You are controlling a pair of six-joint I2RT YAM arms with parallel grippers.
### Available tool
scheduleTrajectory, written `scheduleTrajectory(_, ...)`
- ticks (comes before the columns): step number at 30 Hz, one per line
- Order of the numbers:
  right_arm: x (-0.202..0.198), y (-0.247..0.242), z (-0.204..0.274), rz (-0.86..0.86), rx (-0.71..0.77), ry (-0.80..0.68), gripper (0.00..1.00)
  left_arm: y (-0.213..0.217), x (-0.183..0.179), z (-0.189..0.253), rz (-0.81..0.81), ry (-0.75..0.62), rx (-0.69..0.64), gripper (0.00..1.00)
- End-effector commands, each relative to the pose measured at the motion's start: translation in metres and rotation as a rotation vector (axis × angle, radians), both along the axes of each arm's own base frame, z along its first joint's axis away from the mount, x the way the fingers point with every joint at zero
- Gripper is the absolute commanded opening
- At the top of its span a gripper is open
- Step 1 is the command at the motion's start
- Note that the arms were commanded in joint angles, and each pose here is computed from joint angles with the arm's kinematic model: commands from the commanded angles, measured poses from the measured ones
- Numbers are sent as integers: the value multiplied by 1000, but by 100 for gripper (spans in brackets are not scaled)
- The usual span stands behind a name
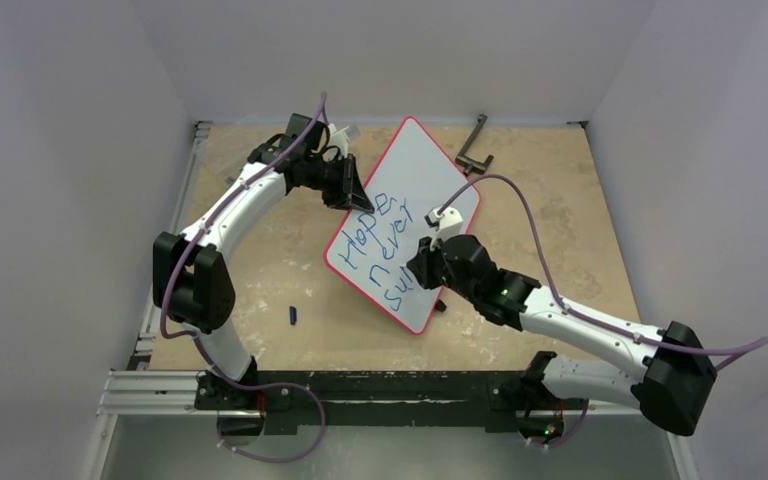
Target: Write a sentence on the whiteboard
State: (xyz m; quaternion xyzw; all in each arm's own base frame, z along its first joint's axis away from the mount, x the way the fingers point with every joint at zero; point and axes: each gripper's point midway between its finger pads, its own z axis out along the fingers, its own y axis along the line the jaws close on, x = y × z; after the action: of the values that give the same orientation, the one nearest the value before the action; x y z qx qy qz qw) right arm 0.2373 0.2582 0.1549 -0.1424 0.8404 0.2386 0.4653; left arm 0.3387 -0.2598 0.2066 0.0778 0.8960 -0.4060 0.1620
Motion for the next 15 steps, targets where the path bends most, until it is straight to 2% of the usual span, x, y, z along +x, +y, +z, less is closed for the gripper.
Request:
scheduleTrajectory(1, 11, 4, 22, -20, 14, -53, 0, 12, 7, 17, 73, -67, 25, 0)
scheduleTrajectory(15, 11, -6, 73, -37, 67, -136, 0, 12, 7, 17, 72, -68, 26, 0)
